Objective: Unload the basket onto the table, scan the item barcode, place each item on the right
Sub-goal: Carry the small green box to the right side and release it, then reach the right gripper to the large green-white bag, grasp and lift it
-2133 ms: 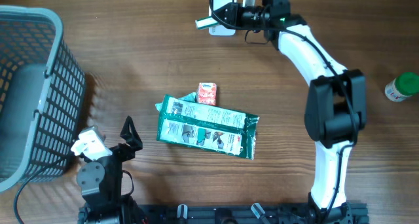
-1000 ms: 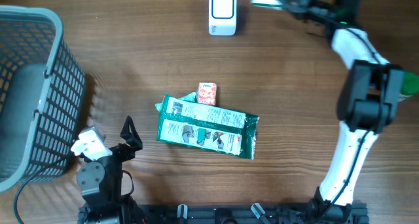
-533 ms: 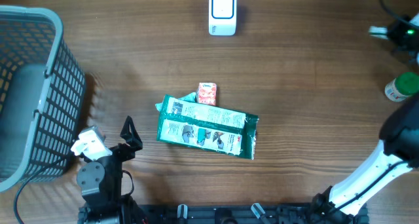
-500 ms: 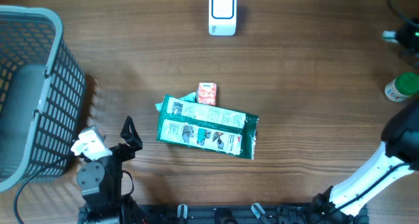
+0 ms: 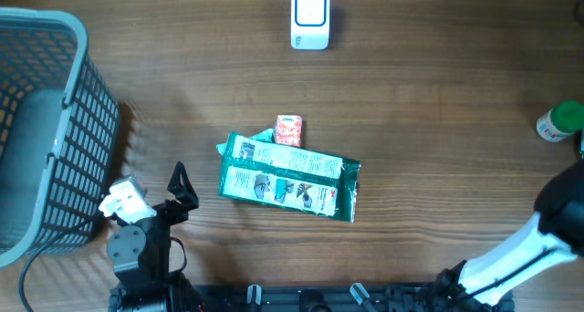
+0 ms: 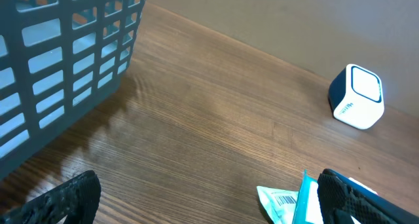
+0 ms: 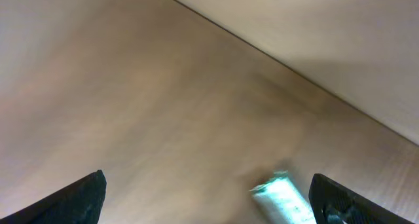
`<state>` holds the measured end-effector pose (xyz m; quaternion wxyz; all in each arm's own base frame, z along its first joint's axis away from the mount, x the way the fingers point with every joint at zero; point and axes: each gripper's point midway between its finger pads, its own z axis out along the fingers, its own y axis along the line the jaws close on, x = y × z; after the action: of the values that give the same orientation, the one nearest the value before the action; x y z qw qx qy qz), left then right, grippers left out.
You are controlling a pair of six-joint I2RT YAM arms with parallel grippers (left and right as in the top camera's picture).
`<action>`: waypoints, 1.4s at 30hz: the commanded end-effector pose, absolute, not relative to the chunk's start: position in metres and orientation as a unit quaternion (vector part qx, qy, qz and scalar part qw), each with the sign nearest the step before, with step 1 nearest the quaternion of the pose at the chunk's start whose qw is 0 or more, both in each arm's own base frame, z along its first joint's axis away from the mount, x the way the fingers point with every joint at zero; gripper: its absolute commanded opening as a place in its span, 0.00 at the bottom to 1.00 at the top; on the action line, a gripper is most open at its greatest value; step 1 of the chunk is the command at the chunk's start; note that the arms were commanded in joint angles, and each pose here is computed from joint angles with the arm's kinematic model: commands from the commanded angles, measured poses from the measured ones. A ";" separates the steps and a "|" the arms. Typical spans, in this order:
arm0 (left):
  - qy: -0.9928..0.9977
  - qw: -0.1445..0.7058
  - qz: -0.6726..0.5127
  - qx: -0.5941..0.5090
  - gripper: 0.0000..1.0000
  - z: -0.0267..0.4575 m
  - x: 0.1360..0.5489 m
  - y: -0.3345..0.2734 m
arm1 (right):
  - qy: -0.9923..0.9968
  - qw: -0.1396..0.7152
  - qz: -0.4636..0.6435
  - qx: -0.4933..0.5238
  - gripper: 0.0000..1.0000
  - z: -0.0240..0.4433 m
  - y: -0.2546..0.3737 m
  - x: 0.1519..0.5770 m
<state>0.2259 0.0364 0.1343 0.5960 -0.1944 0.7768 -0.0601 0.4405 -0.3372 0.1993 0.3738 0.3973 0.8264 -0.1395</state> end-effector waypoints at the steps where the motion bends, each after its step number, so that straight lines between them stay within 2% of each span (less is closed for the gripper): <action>1: 0.778 0.598 -0.055 -0.186 1.00 0.134 0.226 0.036 | 0.815 0.475 0.018 0.330 1.00 0.309 -0.231 0.460; 5: 0.778 0.598 -0.055 -0.186 1.00 0.134 0.226 0.036 | 0.855 0.401 0.179 0.275 1.00 0.298 -0.094 0.474; 7: 0.778 0.598 -0.055 -0.186 1.00 0.134 0.226 0.036 | 0.891 0.326 0.261 0.178 1.00 0.274 0.020 0.475; 8: 0.778 0.598 -0.055 -0.186 1.00 0.134 0.226 0.036 | 0.899 0.305 0.266 0.165 1.00 0.267 0.040 0.471; 10: 0.778 0.598 -0.055 -0.186 1.00 0.134 0.226 0.036 | 0.936 0.216 0.267 0.081 1.00 0.226 0.125 0.446; 14: 0.778 0.598 -0.055 -0.186 1.00 0.134 0.226 0.036 | 0.973 0.086 0.208 -0.053 1.00 0.135 0.221 0.398; 16: 0.778 0.598 -0.055 -0.186 1.00 0.134 0.226 0.036 | 0.968 0.038 0.188 -0.162 1.00 0.096 0.249 0.373; 19: 0.778 0.598 -0.055 -0.186 1.00 0.134 0.226 0.036 | 0.928 -0.004 0.179 -0.326 1.00 0.064 0.262 0.344; 21: 0.778 0.598 -0.055 -0.186 1.00 0.134 0.226 0.036 | 0.900 -0.026 0.190 -0.391 1.00 0.050 0.264 0.332; 24: 0.778 0.598 -0.055 -0.186 1.00 0.134 0.226 0.036 | 0.904 -0.036 0.150 -0.399 1.00 0.032 0.251 0.337; 27: 0.778 0.598 -0.055 -0.186 1.00 0.134 0.226 0.036 | 0.864 -0.049 0.214 -0.453 1.00 0.025 0.266 0.321; 31: 0.778 0.598 -0.055 -0.186 1.00 0.134 0.226 0.036 | 0.811 -0.132 0.336 -0.460 1.00 0.009 0.276 0.258; 33: 0.778 0.598 -0.055 -0.186 1.00 0.134 0.226 0.036 | 0.801 -0.170 0.361 -0.447 1.00 -0.001 0.271 0.228; 34: 0.778 0.598 -0.055 -0.186 1.00 0.134 0.226 0.036 | 0.801 -0.179 0.361 -0.443 0.95 -0.008 0.267 0.220; 35: 0.778 0.598 -0.055 -0.186 1.00 0.134 0.226 0.036 | 0.799 -0.185 0.371 -0.435 0.86 -0.012 0.267 0.213; 36: 0.778 0.598 -0.055 -0.186 1.00 0.134 0.226 0.036 | 0.797 -0.190 0.383 -0.426 0.67 -0.013 0.267 0.207; 37: 0.778 0.598 -0.055 -0.186 1.00 0.134 0.226 0.036 | 0.799 -0.192 0.383 -0.422 0.40 -0.016 0.266 0.204; 38: 0.778 0.598 -0.055 -0.186 1.00 0.134 0.226 0.036 | 0.802 -0.194 0.382 -0.417 0.08 -0.017 0.266 0.204; 39: 0.778 0.598 -0.055 -0.186 1.00 0.134 0.226 0.036 | 0.810 -0.193 0.378 -0.404 0.04 -0.019 0.268 0.207; 42: 0.778 0.598 -0.055 -0.186 1.00 0.134 0.226 0.036 | 0.847 -0.190 0.363 -0.338 0.04 -0.025 0.276 0.222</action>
<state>0.2259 0.0364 0.1343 0.5960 -0.1945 0.7768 -0.0602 0.2152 0.2765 -0.0083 -0.1758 -0.3879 0.8143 0.3944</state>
